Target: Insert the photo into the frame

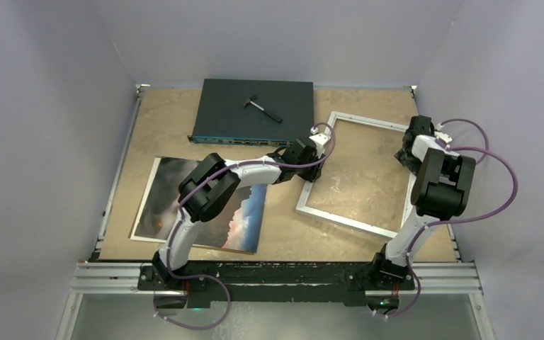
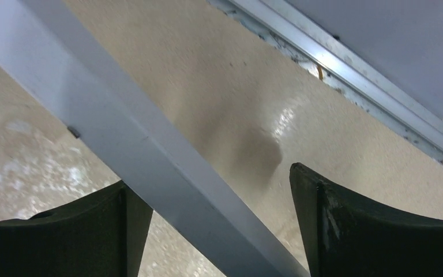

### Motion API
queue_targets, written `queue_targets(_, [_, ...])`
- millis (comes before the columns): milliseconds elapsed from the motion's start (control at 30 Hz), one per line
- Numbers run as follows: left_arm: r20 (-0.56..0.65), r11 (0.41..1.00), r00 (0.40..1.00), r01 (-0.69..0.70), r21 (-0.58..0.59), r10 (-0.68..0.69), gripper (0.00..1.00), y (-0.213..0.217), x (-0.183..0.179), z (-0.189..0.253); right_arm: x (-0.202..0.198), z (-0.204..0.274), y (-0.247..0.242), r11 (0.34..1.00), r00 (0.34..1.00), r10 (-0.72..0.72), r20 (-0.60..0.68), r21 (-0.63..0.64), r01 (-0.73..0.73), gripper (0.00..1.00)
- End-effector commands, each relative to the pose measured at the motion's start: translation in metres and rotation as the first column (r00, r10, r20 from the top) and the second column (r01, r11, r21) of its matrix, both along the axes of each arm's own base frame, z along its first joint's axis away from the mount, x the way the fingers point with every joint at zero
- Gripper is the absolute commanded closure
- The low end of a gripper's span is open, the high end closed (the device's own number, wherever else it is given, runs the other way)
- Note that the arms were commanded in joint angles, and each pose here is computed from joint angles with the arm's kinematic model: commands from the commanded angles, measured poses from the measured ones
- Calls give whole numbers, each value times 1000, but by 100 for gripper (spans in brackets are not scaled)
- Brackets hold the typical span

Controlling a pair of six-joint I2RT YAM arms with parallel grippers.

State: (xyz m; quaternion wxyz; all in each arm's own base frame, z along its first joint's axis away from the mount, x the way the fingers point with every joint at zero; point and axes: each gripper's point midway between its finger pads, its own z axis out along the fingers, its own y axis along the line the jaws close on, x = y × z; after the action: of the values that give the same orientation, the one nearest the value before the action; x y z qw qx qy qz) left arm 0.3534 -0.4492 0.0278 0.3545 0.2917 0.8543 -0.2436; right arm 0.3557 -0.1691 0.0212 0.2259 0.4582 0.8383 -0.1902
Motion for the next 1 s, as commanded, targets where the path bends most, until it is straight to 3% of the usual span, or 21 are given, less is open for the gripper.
queue_targets(0, [-170,903,893,386,-189,-418,63,-48,-127,32,19,-32,33,992,999,45,28,118,-48,12])
queue_targets(167, [-177,922,908,356,-155,-380,62,-35,-123,25,15,-34,29,995,999,43,8,91,-43,1])
queue_targets(400, [-143,945,938,298,-134,-316,60,-21,-106,31,16,-23,33,991,995,92,37,98,-95,1])
queue_targets(500, [-139,948,943,280,-148,-301,51,-18,-101,39,18,-18,38,984,992,120,40,127,-124,1])
queue_targets(700, [-134,948,949,259,-187,-286,46,-15,-93,49,25,14,30,989,988,128,86,64,-134,1])
queue_targets(833, [-110,947,960,228,-228,-258,23,-7,-71,75,33,31,37,983,974,158,162,70,-172,1])
queue_targets(967, [-71,955,970,213,-208,-232,18,6,-47,89,38,33,42,979,968,156,197,97,-178,1])
